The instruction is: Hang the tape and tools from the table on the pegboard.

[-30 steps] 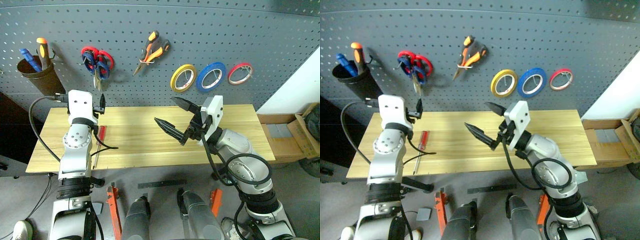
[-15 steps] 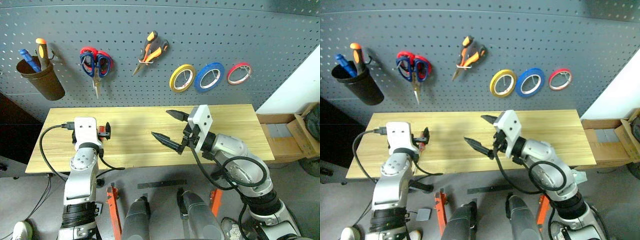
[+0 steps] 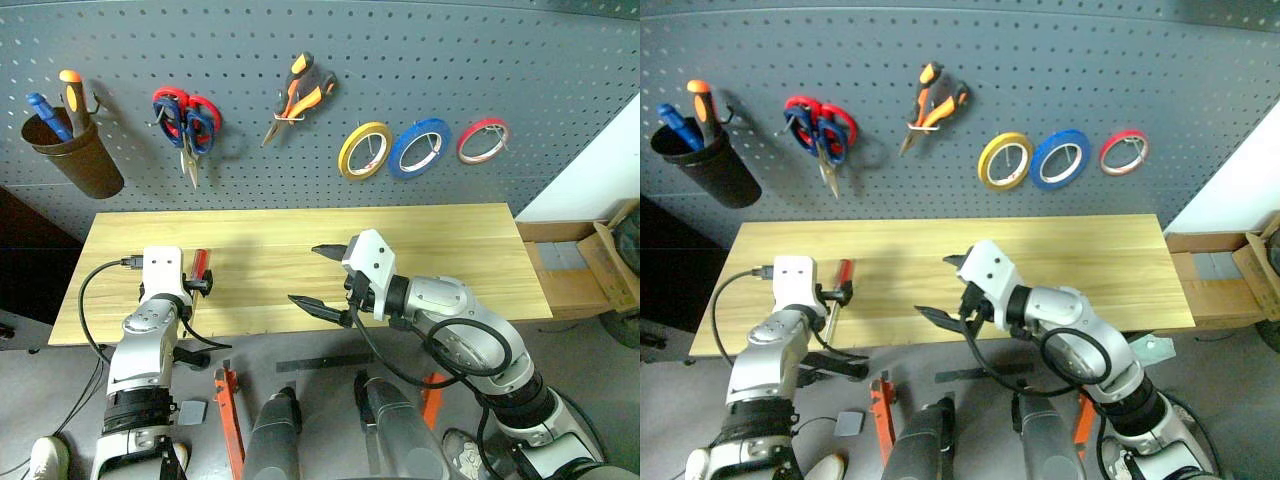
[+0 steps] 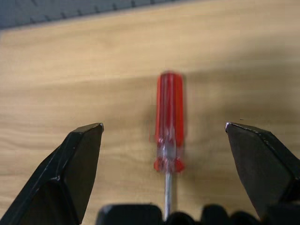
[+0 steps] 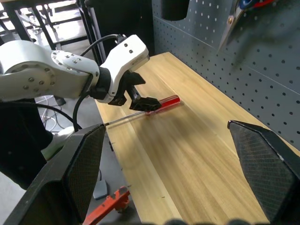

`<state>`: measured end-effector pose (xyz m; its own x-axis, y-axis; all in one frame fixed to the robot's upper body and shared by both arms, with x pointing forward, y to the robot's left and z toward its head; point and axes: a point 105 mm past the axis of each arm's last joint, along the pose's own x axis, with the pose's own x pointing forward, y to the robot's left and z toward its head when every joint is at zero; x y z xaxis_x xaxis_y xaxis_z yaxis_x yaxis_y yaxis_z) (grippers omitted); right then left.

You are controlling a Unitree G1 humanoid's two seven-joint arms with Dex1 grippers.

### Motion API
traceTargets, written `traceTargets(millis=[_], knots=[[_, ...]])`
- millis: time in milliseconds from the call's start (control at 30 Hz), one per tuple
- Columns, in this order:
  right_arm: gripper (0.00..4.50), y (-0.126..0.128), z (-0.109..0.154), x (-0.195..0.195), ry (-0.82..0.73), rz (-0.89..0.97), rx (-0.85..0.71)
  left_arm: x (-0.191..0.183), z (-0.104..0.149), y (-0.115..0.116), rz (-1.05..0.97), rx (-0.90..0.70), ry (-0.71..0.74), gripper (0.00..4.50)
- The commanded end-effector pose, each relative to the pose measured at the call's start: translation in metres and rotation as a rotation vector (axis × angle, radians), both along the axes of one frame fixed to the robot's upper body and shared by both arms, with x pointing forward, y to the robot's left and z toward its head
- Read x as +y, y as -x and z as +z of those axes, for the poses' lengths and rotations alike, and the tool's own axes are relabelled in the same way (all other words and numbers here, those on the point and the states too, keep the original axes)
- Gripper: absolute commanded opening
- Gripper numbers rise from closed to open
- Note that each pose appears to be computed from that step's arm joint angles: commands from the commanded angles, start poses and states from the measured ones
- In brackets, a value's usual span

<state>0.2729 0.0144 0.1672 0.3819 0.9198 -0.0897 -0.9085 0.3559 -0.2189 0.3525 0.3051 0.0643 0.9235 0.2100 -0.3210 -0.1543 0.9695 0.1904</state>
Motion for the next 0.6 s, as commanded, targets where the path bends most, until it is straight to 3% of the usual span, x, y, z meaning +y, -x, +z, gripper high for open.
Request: traceTargets(millis=[33,600], knots=[[4.50,0.006,0.009,0.000,-0.017,0.012,-0.028,0.002,0.007,-0.009,-0.035,-0.024,-0.007,4.48],[4.50,0.009,0.007,-0.008,0.001,-0.033,-0.005,0.004,-0.001,-0.026,-0.101,0.014,0.059,4.48]])
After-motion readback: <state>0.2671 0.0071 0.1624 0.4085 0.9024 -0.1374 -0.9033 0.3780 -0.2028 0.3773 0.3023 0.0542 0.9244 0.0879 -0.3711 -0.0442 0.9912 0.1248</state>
